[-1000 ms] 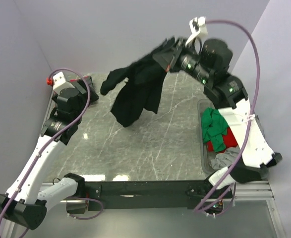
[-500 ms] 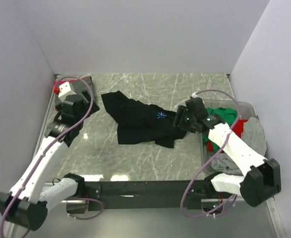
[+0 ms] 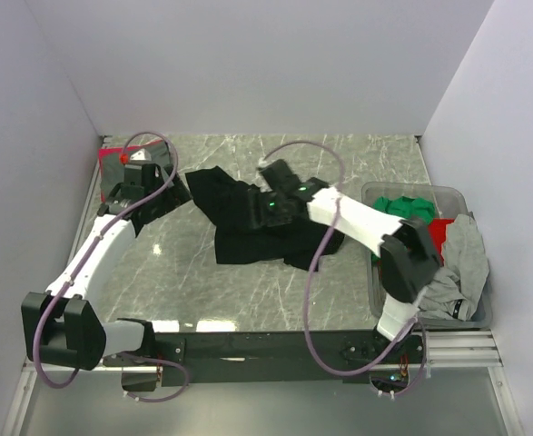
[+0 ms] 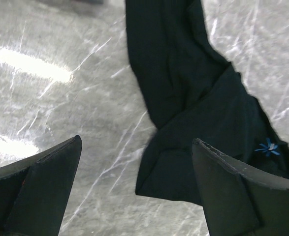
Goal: Fold and stack the t-shirts
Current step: Flatten the tshirt out
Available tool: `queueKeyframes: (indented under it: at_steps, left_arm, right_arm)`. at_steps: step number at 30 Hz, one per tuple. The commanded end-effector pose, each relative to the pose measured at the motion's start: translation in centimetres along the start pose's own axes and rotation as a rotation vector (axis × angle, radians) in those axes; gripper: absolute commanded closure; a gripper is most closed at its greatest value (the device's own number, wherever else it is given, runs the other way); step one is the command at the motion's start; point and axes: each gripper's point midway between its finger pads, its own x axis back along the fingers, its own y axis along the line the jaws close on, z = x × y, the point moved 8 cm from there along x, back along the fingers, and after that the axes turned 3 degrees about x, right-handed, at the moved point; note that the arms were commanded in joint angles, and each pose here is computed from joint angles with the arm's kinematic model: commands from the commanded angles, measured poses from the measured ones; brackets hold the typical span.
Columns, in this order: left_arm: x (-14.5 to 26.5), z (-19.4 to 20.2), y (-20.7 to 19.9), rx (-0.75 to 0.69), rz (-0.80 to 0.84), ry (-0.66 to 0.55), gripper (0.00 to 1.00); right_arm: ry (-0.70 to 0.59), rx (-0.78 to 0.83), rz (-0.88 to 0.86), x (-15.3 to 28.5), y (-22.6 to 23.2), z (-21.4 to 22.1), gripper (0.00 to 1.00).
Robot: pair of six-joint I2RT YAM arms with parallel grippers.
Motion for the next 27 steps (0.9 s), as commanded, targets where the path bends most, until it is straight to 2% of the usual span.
queueKeyframes:
  at_steps: [1,6,10,15,18,22,27]
  left_arm:
    - [1.7,-2.4,-1.7,0.015,0.102,-0.066,0.01]
    - [2.5,-2.3,-0.8,-0.011,0.045,-0.072,0.01]
    - [2.9,-1.8,-0.1,-0.014,0.018,-0.058,0.01]
    - [3.0,-1.0,0.4,-0.007,0.008,-0.038,0.01]
    - [3.1,-0.9,0.5,-0.006,0.007,-0.032,0.01]
    - [3.2,-0.7,0.5,-0.002,0.013,-0.029,0.01]
    - [3.4,-0.6,0.6,0.0,0.013,-0.031,0.01]
  right_arm:
    - [0.008,0.163,-0.128,-0.2,5.1,-0.7,0.35]
    - [0.108,0.297,-0.185,-3.7,9.8,0.9,0.37]
    - [0.131,0.35,-0.182,-5.5,12.3,1.9,0.38]
    - [0.127,0.316,-0.008,-8.3,11.5,2.6,0.39]
    - [0.075,0.292,0.117,-9.1,10.5,1.8,0.41]
    - [0.036,0.225,0.196,-10.0,9.2,0.4,0.51]
    - [0.031,0.121,0.225,-10.7,6.9,-0.9,0.54]
